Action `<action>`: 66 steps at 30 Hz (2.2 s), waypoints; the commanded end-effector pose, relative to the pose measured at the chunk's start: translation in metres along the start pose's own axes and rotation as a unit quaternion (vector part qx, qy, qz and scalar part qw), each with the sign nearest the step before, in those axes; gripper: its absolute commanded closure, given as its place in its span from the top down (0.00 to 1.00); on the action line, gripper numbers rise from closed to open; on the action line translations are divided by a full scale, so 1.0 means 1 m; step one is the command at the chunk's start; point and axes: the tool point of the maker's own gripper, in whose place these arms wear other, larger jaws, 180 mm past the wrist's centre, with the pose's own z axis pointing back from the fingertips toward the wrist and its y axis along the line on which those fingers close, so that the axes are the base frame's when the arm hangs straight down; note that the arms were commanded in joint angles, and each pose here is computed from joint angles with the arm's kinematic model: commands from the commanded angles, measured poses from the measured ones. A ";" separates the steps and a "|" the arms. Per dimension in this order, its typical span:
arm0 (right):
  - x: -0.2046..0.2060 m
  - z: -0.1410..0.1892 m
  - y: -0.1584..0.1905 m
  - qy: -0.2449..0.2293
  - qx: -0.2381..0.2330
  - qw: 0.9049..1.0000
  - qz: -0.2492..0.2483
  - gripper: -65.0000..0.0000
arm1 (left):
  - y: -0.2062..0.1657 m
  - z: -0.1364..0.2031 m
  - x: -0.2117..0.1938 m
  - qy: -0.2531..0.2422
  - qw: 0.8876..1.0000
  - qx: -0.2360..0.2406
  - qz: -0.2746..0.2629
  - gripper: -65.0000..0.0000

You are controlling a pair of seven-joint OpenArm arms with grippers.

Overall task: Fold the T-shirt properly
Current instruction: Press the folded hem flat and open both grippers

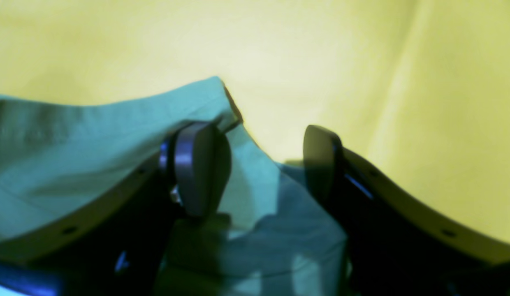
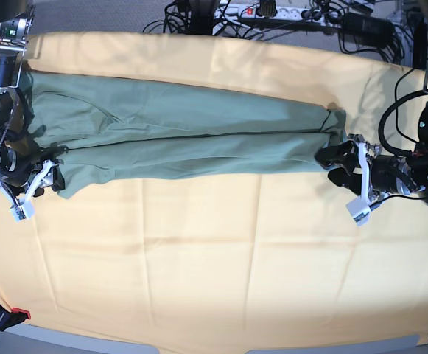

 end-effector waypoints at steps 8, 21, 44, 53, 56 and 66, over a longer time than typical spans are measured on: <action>0.041 0.013 0.008 -0.070 0.048 0.996 -0.037 0.56 | 0.005 0.012 0.016 -0.023 1.000 0.011 -0.011 0.54; 0.049 0.012 0.010 -0.084 0.051 0.994 -0.038 0.00 | 0.003 0.012 0.019 -0.033 0.999 0.005 -0.010 0.54; 0.033 0.072 0.048 -0.049 0.089 0.993 0.066 0.00 | 0.004 0.012 0.019 -0.031 0.999 0.007 -0.011 0.54; -0.007 0.074 0.046 0.031 0.087 0.993 0.070 0.00 | 0.004 0.013 0.020 -0.035 0.999 0.007 -0.011 0.54; -0.013 0.078 0.041 0.052 0.080 0.992 0.076 0.00 | 0.005 0.013 0.019 -0.033 0.999 0.010 -0.012 0.54; -0.036 0.088 0.013 0.124 0.027 0.986 0.107 0.50 | 0.013 0.017 0.021 -0.031 0.999 0.030 -0.019 0.54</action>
